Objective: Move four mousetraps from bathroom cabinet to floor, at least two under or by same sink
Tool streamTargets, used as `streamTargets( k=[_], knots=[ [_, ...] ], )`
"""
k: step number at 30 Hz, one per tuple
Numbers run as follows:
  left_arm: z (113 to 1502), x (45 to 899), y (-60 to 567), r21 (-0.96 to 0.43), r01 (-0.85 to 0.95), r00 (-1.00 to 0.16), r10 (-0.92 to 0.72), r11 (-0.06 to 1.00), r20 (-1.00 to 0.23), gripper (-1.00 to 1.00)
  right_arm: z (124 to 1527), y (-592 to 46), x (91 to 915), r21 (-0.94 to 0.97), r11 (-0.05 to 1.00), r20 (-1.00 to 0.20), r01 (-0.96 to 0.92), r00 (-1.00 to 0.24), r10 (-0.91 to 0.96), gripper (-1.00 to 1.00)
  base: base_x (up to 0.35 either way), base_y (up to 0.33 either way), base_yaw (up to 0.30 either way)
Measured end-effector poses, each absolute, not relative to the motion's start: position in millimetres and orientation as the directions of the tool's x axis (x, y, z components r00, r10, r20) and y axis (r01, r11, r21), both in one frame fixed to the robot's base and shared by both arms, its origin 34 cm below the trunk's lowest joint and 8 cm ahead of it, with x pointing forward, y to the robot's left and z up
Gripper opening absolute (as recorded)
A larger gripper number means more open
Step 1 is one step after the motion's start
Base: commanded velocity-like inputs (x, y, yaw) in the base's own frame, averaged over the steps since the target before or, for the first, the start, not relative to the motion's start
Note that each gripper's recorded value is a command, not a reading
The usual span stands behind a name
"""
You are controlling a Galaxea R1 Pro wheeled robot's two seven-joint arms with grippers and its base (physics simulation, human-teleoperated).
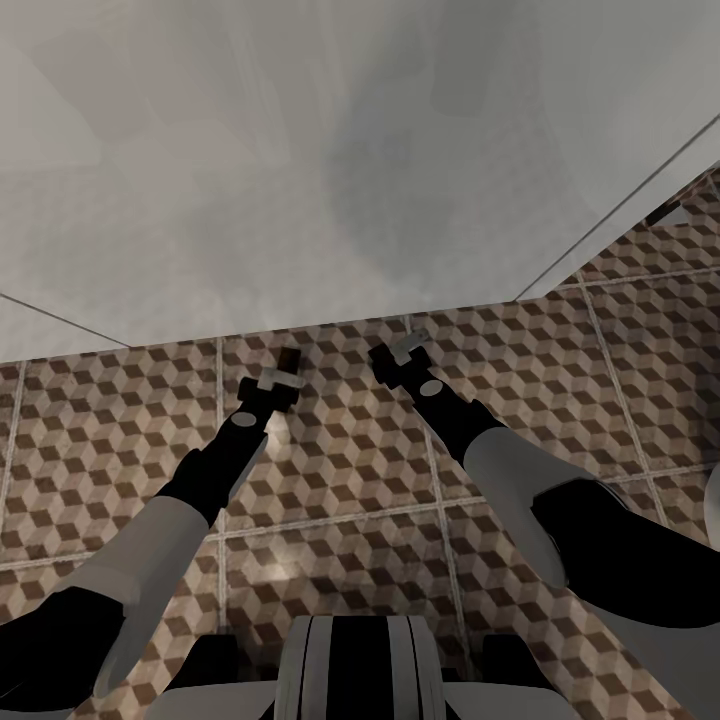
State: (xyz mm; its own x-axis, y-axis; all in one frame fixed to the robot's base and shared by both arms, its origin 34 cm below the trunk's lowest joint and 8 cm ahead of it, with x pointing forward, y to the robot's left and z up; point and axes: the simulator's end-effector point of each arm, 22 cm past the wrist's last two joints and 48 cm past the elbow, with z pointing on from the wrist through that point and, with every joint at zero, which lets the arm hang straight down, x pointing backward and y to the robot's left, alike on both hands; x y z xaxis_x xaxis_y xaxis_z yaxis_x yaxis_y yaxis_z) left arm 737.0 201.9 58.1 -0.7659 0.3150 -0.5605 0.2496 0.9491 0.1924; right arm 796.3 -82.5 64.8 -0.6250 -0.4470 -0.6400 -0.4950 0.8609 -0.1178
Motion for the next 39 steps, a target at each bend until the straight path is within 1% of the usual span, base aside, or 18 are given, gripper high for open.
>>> streamTargets(
  k=[39],
  knots=[
    [52.4, 730.0, 200.1, 0.186, 0.248, -0.78, 0.31, 0.951, -0.544, -1.0, 64.8, -82.5, 796.3, -0.118, 0.861, -0.64, -0.495, -0.625, -0.447, -1.0, 0.0, 0.0, 0.0]
  ],
)
